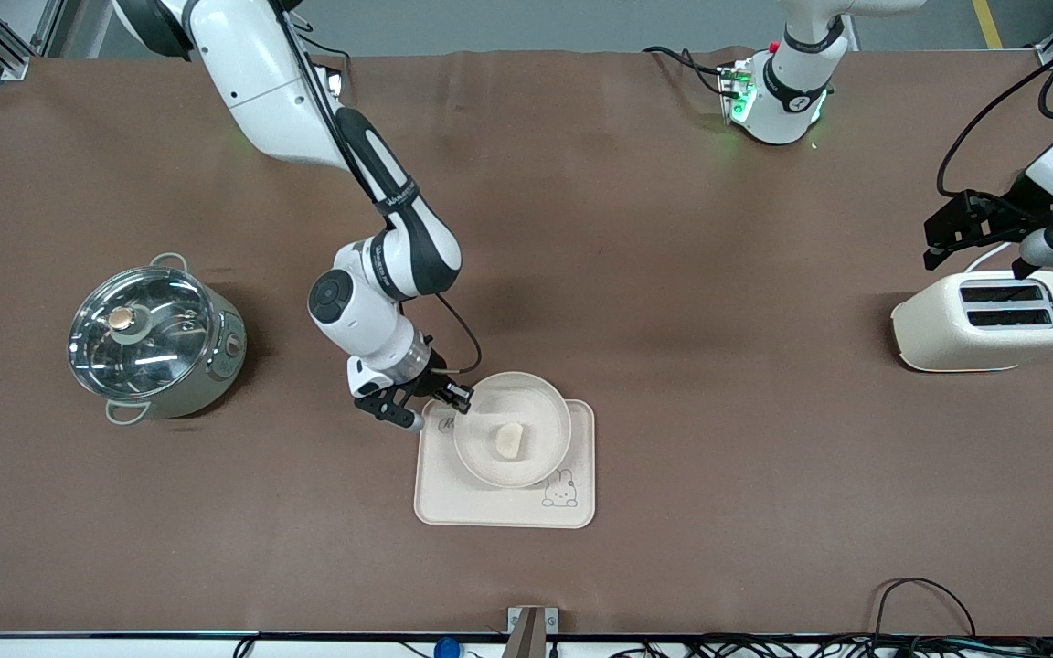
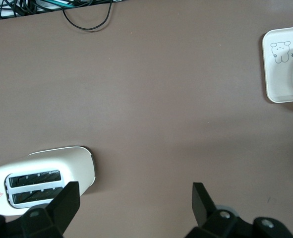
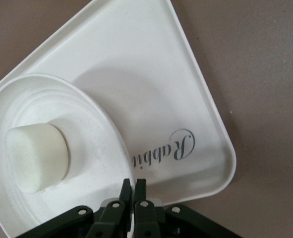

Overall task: Place bun in plate and plate on tray
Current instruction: 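Move the plate over the Rabbit tray and lower it with the right gripper, then open the right gripper to release the plate rim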

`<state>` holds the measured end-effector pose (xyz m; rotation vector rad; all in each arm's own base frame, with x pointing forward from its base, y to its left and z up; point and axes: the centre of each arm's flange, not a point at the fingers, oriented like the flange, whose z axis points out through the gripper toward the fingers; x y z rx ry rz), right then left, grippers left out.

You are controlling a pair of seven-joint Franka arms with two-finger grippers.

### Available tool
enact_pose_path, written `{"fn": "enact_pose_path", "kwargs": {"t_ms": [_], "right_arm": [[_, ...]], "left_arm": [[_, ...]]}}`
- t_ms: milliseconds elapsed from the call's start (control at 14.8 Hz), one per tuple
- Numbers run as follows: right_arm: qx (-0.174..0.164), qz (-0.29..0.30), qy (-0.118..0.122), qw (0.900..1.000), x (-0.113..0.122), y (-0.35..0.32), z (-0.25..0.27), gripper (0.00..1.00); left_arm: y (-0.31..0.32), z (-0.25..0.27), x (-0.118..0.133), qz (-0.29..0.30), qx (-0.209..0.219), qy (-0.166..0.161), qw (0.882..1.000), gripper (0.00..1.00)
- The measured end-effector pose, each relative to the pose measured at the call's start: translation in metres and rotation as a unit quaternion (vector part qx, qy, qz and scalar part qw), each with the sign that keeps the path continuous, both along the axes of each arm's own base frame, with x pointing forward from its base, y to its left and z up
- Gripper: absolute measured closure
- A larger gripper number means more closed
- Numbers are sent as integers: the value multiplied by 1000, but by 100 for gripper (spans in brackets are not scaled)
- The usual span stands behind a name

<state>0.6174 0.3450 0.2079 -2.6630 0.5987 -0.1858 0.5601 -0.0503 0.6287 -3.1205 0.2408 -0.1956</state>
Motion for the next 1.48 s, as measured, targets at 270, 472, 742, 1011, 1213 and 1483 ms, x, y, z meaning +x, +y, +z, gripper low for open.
{"fn": "enact_pose_path", "kwargs": {"t_ms": [270,472,742,1011,1213,1483], "right_arm": [[0,-7,-1,1000,14,-4,-15,96],[0,-10,-3,1000,21,-6,-21,96],[1,-11,-3,1000,23,-6,-21,96],[2,-14,-4,1000,25,-10,-20,96],[2,-15,-3,1000,26,-11,-21,95],[3,-14,-4,1000,26,-9,-20,61]], "left_arm": [[1,0,0,1,0,0,1000,0],[1,0,0,1,0,0,1000,0],[2,0,0,2,0,0,1000,0],[4,0,0,4,0,0,1000,0],[4,0,0,5,0,0,1000,0],[4,0,0,5,0,0,1000,0]]}}
